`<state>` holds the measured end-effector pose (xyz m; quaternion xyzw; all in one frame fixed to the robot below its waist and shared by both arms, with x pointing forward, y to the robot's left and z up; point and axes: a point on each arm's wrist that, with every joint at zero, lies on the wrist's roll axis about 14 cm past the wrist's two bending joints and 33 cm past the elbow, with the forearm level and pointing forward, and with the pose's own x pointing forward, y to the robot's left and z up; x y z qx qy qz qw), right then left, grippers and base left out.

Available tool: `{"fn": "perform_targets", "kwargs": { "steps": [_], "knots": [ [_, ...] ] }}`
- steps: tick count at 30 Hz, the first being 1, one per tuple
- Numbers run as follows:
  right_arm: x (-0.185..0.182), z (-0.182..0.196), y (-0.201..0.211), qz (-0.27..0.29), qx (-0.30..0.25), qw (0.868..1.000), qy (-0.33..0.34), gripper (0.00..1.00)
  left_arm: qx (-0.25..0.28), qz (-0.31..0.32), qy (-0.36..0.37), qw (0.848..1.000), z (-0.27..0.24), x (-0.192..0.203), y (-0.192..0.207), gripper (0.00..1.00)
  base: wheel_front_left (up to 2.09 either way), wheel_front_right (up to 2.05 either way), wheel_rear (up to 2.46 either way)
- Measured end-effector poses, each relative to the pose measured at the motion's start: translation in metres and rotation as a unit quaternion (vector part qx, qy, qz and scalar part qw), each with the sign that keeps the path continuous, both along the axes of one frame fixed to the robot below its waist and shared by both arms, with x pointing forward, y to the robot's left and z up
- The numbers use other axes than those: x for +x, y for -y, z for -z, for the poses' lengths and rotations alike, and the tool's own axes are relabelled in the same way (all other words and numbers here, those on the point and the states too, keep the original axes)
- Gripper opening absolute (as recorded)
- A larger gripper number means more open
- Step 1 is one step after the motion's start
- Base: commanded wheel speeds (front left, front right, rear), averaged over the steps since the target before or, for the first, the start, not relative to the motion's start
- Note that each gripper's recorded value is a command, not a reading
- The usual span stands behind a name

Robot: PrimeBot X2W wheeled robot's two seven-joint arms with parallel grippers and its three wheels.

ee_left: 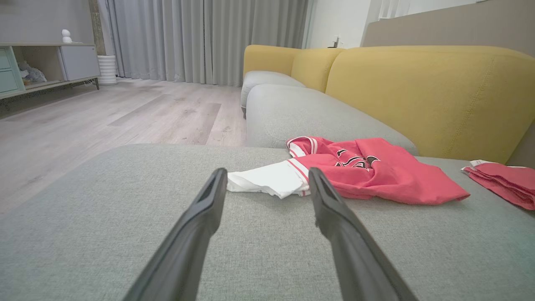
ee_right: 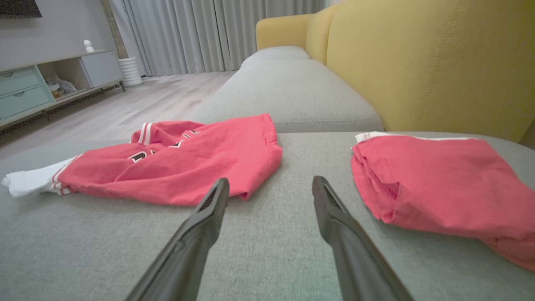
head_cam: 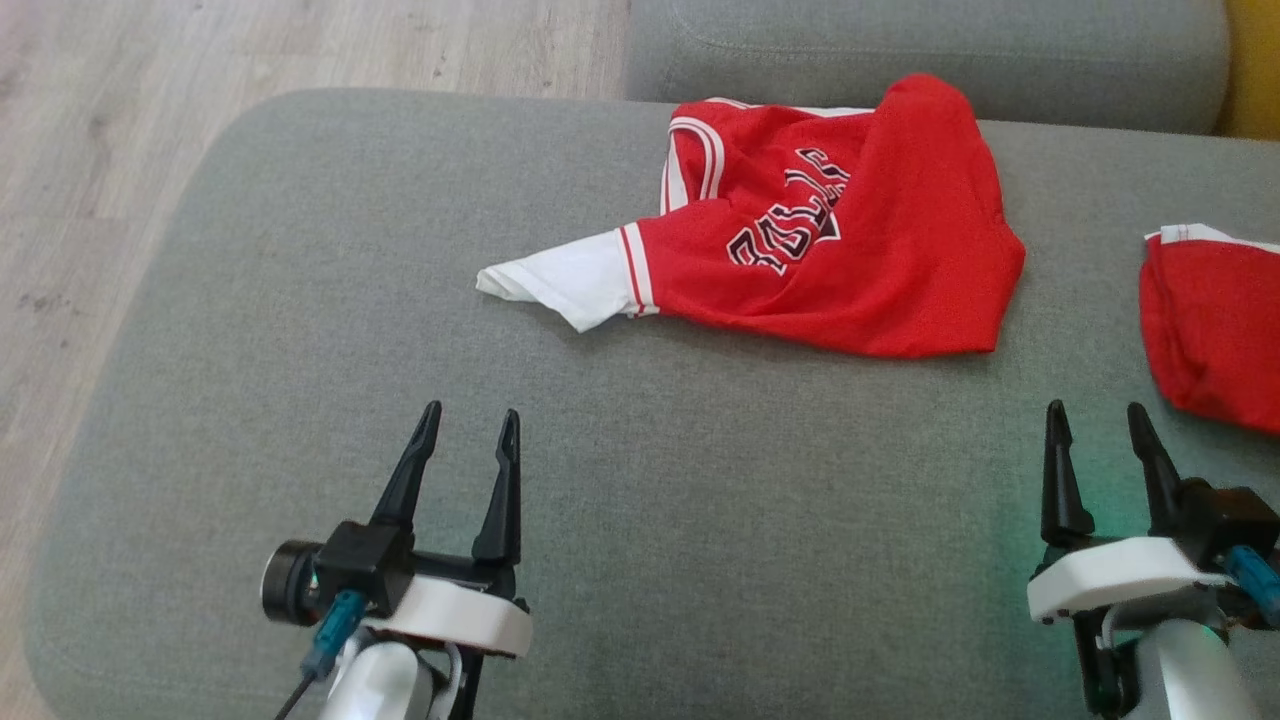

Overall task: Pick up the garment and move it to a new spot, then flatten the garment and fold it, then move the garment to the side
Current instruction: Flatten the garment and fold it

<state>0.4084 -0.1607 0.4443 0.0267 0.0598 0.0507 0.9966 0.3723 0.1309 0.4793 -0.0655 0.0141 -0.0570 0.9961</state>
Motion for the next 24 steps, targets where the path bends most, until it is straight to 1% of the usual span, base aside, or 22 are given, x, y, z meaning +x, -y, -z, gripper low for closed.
{"fn": "perform_targets", "kwargs": {
  "steps": [3, 6, 11, 14, 18, 24],
  "knots": [
    [0.000, 0.006, -0.001, -0.003, -0.005, 1.000, -0.008, 1.00, 0.000, 0.001, -0.006, 1.000, 0.004, 0.001, 0.000, 1.00, 0.00, 0.00, 0.00],
    [0.005, 0.013, -0.005, -0.015, -0.027, 0.999, -0.019, 1.00, 0.000, 0.003, -0.014, 1.000, 0.009, 0.003, 0.001, 1.00, 0.00, 0.00, 0.00],
    [0.023, 0.037, -0.010, -0.032, -0.076, 0.994, -0.077, 1.00, 0.002, 0.000, -0.022, 1.000, 0.015, 0.011, -0.003, 1.00, 0.00, 0.00, 0.00],
    [0.035, 0.054, -0.014, -0.042, -0.100, 0.987, -0.116, 1.00, 0.003, -0.003, -0.025, 1.000, 0.018, 0.015, -0.005, 1.00, 0.00, 0.00, 0.00],
    [0.045, 0.077, -0.020, -0.047, -0.102, 0.981, -0.158, 1.00, 0.003, -0.013, -0.032, 0.999, 0.022, 0.018, -0.014, 1.00, 0.00, 0.00, 0.00],
    [0.077, 0.079, -0.031, -0.049, -0.098, 0.983, -0.149, 1.00, 0.004, -0.029, -0.045, 0.999, 0.030, 0.019, -0.025, 1.00, 0.00, 0.00, 0.00]
  ]
}}
